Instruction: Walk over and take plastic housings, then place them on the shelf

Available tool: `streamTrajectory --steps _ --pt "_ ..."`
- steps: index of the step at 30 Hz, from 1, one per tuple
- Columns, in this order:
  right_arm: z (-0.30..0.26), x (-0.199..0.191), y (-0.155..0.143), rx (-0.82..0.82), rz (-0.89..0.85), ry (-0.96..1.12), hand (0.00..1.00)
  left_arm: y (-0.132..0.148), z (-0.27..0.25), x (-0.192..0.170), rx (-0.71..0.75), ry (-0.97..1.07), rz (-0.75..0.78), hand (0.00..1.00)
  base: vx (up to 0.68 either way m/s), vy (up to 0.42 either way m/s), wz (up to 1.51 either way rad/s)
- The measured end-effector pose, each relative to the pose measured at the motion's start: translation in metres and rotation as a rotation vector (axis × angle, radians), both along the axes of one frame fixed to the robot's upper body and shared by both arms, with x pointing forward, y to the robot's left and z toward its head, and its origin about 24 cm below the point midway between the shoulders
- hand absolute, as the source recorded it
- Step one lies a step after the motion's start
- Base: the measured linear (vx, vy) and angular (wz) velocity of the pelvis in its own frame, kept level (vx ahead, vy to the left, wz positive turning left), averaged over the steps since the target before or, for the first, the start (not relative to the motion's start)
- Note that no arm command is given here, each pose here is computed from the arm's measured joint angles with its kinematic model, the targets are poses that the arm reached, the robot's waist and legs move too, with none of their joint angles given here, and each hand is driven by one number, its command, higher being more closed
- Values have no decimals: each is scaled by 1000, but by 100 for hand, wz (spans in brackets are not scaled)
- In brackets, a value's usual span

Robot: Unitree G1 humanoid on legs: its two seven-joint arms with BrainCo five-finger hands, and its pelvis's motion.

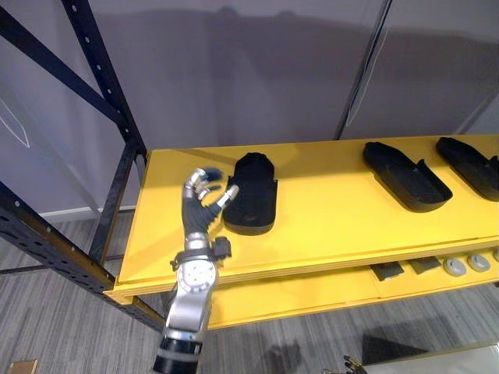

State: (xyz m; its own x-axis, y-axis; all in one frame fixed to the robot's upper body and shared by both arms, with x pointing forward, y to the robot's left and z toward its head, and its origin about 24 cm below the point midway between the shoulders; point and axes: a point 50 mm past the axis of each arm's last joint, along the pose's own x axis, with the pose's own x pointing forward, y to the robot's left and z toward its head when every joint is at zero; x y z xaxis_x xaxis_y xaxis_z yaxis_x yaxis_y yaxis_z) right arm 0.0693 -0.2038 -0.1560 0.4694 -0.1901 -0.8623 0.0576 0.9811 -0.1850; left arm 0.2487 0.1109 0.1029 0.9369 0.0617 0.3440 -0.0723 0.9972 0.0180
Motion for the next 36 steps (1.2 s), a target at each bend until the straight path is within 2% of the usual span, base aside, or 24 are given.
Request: streamTrajectory --steps 7,19,36 --pt "0 -7 -2 -6 0 13 0 -11 -25 -20 125 80 -89 100 -3 13 -13" --pt "0 -8 -4 -16 21 23 0 -25 -99 -14 374 373 -215 100 -20 25 -4" --pt "-1 -1 -2 -21 17 17 0 -36 -88 33 515 323 -224 100 -7 15 6"
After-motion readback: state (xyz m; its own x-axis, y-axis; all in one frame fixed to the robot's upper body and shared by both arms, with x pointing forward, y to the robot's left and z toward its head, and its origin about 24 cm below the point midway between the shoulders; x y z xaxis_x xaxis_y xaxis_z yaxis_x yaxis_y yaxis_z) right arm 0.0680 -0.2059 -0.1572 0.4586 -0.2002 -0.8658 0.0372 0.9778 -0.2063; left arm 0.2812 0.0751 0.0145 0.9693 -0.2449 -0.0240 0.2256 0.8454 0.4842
